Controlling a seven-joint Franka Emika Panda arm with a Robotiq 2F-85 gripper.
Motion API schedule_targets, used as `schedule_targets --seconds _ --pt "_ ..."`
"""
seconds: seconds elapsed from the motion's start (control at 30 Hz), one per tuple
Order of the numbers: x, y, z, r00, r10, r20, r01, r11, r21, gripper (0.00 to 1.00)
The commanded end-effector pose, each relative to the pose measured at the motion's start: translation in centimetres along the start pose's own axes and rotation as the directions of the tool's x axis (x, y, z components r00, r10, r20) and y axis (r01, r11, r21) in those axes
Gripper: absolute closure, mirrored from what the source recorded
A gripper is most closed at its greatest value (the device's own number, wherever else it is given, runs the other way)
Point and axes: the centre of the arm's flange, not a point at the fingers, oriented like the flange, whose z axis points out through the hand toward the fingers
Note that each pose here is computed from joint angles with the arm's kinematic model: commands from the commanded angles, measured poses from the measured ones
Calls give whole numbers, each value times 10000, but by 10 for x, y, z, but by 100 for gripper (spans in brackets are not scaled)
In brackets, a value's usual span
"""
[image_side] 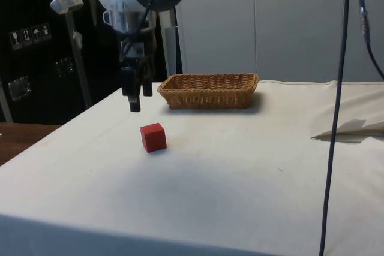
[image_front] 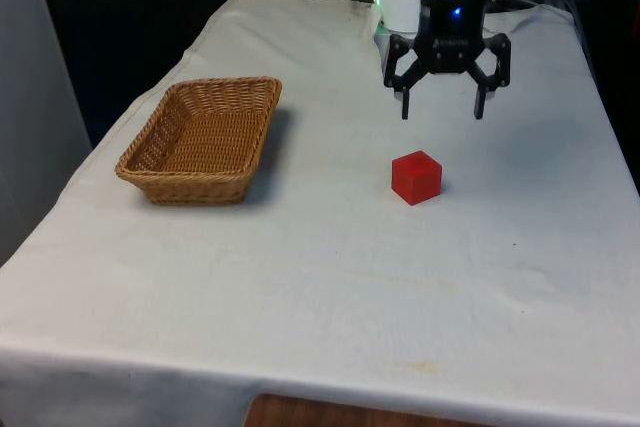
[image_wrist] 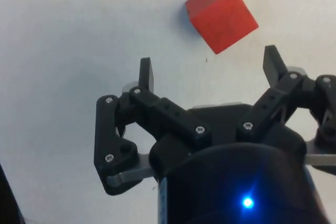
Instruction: Pick up the cube and place it into the basket.
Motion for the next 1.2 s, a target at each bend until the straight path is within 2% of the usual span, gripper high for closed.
schedule_targets --seconds 0.0,0.2,0.23,0.3,0.47,0.5,0.57,0.73,0.77,0.8,0.83,1.03,1.07,1.1,1.13,1.17 --pt "0 0 3 9998 -202 -91 202 9998 51 0" --pt "-1 1 13 9972 -749 -12 749 9972 12 0" --pt "-1 1 11 9979 -652 61 652 9979 -37 0" --pt "-1 0 15 9951 -990 9 990 9951 0 0" --pt "-1 1 20 9906 -1363 60 1363 9907 -12 0" --pt "-2 2 18 9917 -1276 155 1277 9918 -43 0" --pt "-1 1 25 9871 -1597 83 1597 9872 -24 0" --pt "-1 1 32 9800 -1989 77 1989 9800 -49 0" --pt "-1 1 35 9772 -2120 81 2121 9772 -61 0" --pt "-2 2 34 9783 -2066 158 2067 9783 -97 0" --pt "-1 1 37 9752 -2211 92 2211 9752 -65 0" --pt "-2 4 46 9645 -2638 144 2639 9645 -85 0" --pt "-3 5 49 9598 -2803 169 2804 9598 -91 0" --pt "-4 5 47 9630 -2684 235 2687 9631 -121 0" --pt "-3 6 49 9578 -2870 171 2872 9578 -92 0" --pt "-4 7 51 9556 -2940 194 2942 9557 -95 0"
